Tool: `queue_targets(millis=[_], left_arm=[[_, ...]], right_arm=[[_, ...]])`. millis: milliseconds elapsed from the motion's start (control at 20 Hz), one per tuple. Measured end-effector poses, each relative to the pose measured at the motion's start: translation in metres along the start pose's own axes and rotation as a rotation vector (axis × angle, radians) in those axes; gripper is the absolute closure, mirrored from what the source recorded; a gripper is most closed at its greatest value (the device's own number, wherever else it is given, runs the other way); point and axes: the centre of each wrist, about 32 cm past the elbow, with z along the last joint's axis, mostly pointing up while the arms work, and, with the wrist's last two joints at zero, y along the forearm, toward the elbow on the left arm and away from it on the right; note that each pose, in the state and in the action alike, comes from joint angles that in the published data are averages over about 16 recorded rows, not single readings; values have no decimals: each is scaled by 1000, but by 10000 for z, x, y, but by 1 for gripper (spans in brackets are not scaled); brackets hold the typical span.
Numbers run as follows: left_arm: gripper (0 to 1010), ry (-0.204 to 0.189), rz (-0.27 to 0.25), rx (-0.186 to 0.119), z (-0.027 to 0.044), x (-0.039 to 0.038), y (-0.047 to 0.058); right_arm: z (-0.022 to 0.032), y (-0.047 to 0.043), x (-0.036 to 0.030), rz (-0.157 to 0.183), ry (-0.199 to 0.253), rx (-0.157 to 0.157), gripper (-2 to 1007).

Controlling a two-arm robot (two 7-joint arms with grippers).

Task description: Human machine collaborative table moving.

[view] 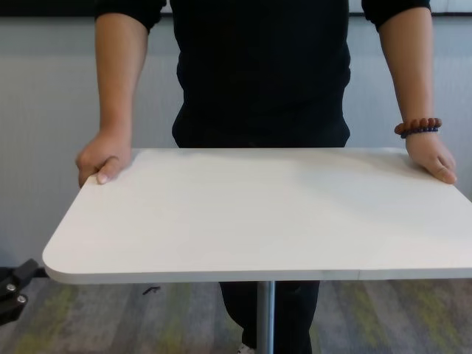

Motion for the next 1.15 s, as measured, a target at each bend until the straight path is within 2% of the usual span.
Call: queue_targets(millis=[1150], left_arm=[[10, 2, -1, 2, 4, 5, 7]], right_arm=[[-7, 4, -2, 6, 11, 5, 0]])
